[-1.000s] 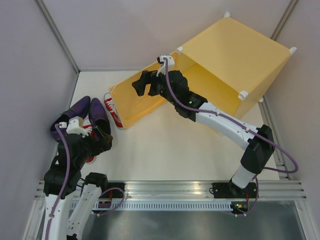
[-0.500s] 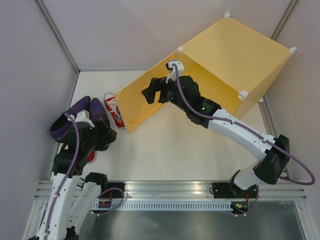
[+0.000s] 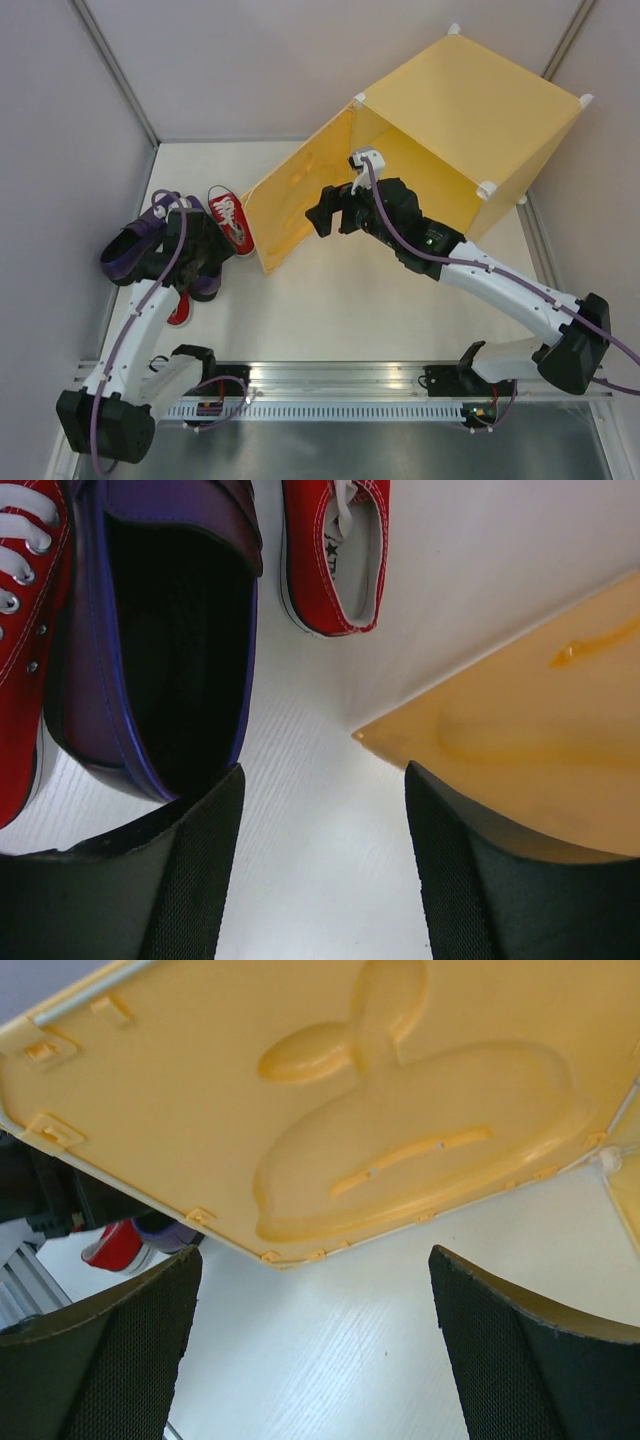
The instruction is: Place and organize the shoes in the shoe cabinet
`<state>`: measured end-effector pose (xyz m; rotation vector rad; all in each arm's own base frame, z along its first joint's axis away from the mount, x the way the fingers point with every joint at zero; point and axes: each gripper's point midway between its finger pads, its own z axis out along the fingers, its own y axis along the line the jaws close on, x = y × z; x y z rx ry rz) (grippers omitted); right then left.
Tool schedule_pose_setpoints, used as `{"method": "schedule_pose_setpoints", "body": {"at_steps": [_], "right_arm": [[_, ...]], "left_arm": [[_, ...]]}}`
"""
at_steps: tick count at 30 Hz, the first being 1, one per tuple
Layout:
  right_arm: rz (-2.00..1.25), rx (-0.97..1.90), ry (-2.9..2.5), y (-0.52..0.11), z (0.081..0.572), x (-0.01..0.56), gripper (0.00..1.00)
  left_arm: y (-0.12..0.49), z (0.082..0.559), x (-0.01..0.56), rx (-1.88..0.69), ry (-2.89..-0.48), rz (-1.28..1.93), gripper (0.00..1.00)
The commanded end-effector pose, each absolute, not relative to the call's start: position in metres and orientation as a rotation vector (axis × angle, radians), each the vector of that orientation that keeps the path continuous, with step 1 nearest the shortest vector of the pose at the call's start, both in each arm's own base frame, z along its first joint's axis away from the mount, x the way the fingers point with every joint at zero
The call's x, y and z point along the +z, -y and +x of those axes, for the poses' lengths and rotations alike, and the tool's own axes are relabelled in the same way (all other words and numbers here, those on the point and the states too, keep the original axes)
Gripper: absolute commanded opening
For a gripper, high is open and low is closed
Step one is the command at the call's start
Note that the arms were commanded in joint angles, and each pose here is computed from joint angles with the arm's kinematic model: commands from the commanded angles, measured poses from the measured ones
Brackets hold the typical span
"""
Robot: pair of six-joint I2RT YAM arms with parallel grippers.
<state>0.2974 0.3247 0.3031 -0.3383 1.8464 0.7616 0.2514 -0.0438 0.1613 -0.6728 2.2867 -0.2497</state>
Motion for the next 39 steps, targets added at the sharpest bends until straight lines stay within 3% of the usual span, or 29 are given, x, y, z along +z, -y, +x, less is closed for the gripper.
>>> {"method": "schedule_pose_setpoints", "body": {"at_steps": [1, 14, 24, 28, 33, 39], "right_arm": [[-0.353, 0.778, -1.816, -0.320, 0.289, 0.307, 0.98], [-0.387, 0.771, -1.820, -0.314, 0.282, 0.296, 0.98], [-0.397, 0.754, -1.808, -0.309, 0.280, 0.293, 0.97], [-0.406, 0.767, -1.804, -0.313, 0.280, 0.294, 0.97], [-0.410, 0.774, -1.811, -0.321, 0.285, 0.291, 0.97], [-0.425, 0.805, -1.824, -0.337, 0.290, 0.286, 0.97]], "left_arm": [[0.044, 0.289, 0.180, -0.266, -2.175, -0.748, 0.68], [0.036, 0.357, 0.122, -0.060, -2.297, -0.822, 0.62], [0.026, 0.379, 0.065, 0.067, -2.424, -0.874, 0.57], [0.025, 0.383, 0.057, 0.086, -2.444, -0.867, 0.43], [0.025, 0.389, 0.076, 0.067, -2.414, -0.815, 0.03], [0.021, 0.394, 0.156, 0.002, -2.242, -0.741, 0.02]]}}
